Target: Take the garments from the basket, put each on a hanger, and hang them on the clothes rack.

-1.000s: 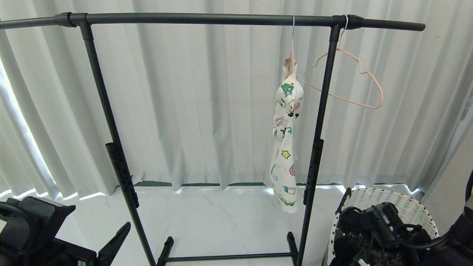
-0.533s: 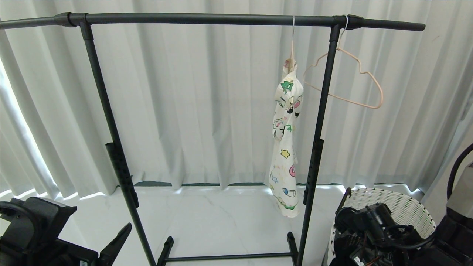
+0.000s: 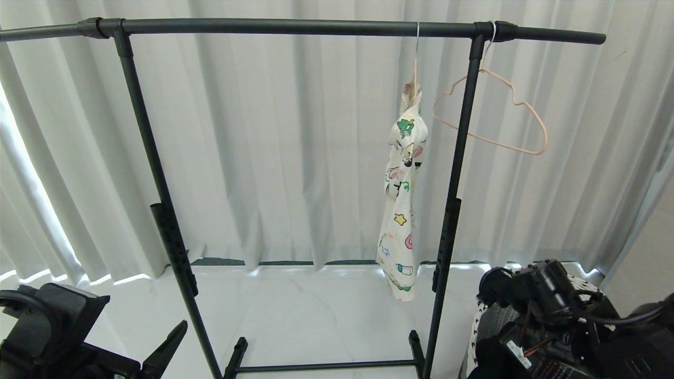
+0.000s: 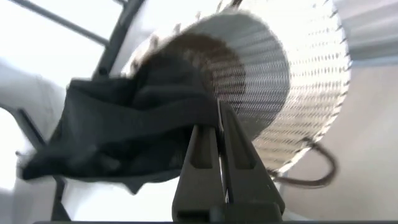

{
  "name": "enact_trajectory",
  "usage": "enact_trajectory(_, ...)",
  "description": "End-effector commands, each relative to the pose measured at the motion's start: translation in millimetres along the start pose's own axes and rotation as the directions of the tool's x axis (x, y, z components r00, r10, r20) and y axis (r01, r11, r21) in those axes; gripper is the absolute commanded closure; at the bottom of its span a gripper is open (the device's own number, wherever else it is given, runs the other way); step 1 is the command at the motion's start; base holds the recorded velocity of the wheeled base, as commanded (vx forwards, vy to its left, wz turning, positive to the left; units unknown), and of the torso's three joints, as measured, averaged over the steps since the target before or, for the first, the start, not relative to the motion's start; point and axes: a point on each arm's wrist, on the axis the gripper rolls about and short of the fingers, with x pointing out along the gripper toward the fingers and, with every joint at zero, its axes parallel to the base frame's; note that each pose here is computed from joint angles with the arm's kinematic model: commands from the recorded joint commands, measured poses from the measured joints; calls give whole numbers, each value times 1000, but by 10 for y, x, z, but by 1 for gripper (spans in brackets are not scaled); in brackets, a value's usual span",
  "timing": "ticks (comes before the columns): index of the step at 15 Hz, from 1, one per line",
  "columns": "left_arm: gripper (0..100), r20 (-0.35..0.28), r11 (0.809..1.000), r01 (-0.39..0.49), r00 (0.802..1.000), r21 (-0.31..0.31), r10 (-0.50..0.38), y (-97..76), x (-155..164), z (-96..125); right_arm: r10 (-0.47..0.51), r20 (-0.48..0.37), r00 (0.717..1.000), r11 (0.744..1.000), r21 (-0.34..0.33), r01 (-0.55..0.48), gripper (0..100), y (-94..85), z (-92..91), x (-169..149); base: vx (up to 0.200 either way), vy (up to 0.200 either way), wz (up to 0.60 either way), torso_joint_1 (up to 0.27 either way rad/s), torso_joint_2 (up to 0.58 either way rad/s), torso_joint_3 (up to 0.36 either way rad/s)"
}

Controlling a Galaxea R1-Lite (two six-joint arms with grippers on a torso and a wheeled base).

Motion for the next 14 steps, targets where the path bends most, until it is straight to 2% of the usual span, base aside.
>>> enact_trajectory(1, 0, 7, 1000, -2, 1000, 20, 2, 4, -9, 7, -8, 160, 987, 999, 46, 0, 100, -191, 413, -441, 0, 0, 0, 0, 0, 0)
enact_trajectory(3, 0, 17, 998, -6, 1000, 64, 5, 9, -28, 8, -3, 194, 981, 999, 43, -6, 100, -204, 525, -554, -200, 0, 0, 7, 2, 2)
enact_trajectory(6, 0, 34, 998, 1, 999, 65, -4, 6, -47, 21, 0, 216, 976, 999, 41, -9, 100, -216, 566, -632, -200, 0, 0, 4, 2, -2)
enact_trajectory(9, 0, 65, 996, 46, 997, 79, -51, -38, -90, 33, 3, 222, 975, 999, 37, -12, 100, -219, 588, -670, -200, 0, 0, -1, 5, 2)
enact_trajectory(14, 0, 81, 996, 51, 995, 79, -58, -38, -116, 36, 22, 243, 970, 999, 18, -27, 100, -171, 660, -736, -200, 0, 0, 2, 2, 2)
